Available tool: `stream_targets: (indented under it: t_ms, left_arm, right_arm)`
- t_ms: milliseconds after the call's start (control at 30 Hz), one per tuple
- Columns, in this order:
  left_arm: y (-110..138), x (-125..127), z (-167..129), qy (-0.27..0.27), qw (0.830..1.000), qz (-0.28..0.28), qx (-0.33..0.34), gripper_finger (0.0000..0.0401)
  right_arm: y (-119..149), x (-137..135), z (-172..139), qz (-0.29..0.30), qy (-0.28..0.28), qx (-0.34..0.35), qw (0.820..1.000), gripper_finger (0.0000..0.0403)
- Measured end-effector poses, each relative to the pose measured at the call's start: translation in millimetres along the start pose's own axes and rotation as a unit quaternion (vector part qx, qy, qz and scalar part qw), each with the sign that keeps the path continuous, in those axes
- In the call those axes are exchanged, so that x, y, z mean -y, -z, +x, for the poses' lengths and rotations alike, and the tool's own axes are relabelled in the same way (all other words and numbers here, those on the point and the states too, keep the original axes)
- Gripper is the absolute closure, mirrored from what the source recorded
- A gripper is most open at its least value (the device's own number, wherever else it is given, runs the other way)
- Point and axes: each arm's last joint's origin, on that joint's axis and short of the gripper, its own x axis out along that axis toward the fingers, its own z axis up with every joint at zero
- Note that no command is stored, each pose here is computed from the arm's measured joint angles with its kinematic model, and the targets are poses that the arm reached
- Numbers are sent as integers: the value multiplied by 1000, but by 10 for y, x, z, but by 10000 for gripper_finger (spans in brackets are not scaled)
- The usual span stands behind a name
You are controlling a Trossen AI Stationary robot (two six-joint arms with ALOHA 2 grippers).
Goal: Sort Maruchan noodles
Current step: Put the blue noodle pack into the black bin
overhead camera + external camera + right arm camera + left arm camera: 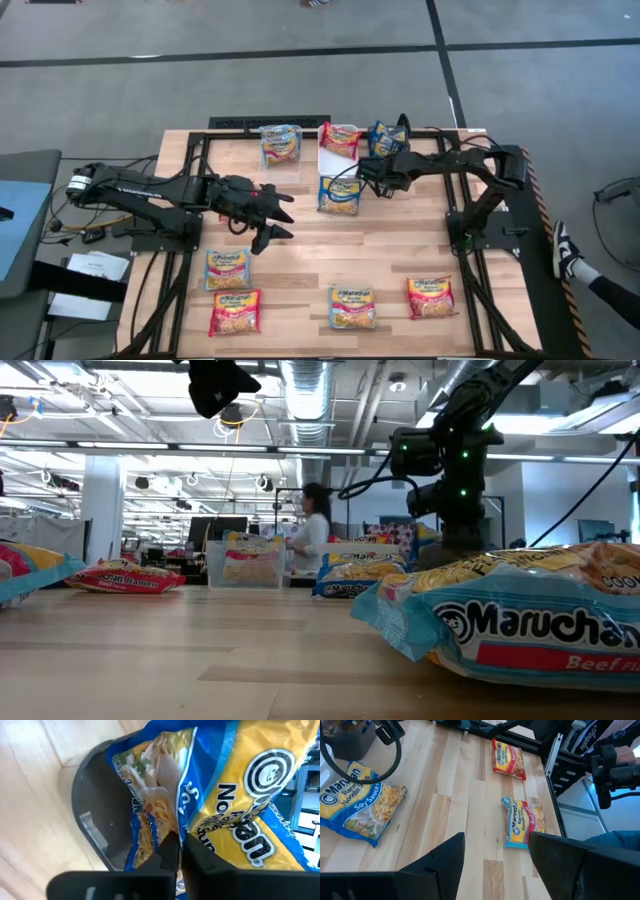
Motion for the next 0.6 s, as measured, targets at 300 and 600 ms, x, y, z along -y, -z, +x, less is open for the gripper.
stream_targets:
  t_ms: [300, 600]
  left_arm:
    - [9, -3, 0, -2, 1000, -3, -5, 196]
    - [10, -3, 0, -2, 1000, -9, -5, 196]
  right_arm:
    - [-7, -11, 13, 8, -49, 4, 999, 333]
    - [-76, 119, -127, 23, -55, -12, 998, 277]
